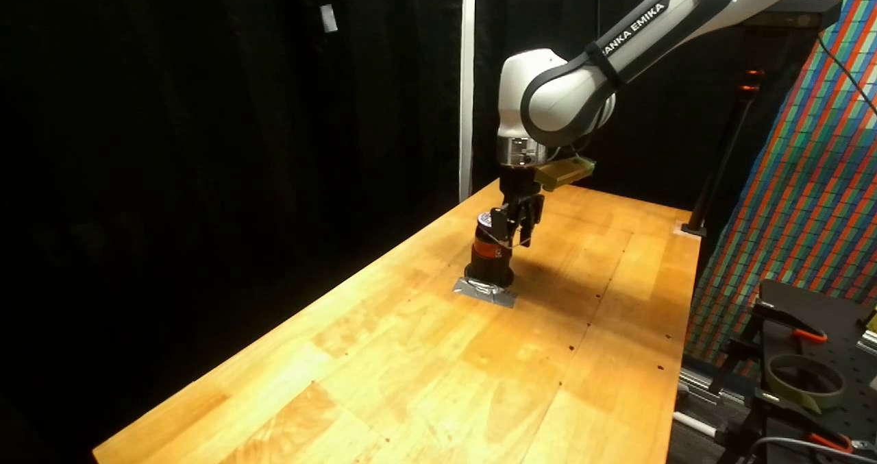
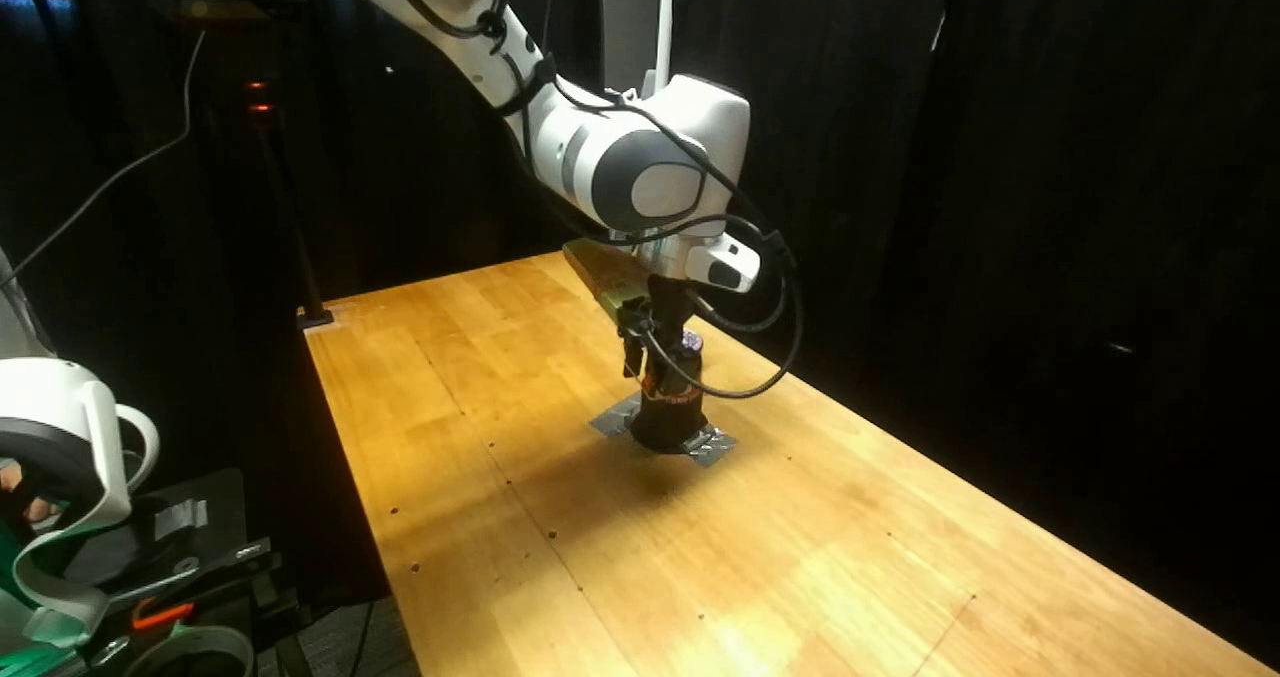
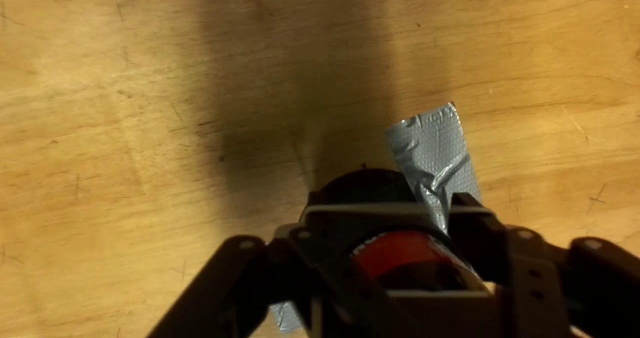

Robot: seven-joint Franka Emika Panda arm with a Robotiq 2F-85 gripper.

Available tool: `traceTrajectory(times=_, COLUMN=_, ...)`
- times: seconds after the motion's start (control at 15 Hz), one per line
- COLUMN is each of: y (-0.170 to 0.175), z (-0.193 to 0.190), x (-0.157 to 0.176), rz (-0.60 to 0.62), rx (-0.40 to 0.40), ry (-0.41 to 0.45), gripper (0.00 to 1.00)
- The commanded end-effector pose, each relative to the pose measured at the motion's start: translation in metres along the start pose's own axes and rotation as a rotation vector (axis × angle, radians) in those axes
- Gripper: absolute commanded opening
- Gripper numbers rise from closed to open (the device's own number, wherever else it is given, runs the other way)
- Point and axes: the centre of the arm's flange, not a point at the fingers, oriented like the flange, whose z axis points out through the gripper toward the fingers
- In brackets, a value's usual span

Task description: Put a rubber band around the base of the cup

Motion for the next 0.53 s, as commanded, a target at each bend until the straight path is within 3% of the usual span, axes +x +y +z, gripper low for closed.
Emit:
traceTrajectory(times=0.0, y=0.009, z=-0.005, x=-0.038, rz=0.004, rx=0.017, ry=0.087, gripper=0.35)
traceTrajectory(times=0.27, y=0.014, z=-0.011, x=-0.063, rz=0.005, rx=0.034, ry=0.222, gripper=0.08)
traceTrajectory(times=0.47, y=0.017, z=-0.017, x=-0.081, rz=0.003, rx=0.068, ry=0.366, gripper=0.01)
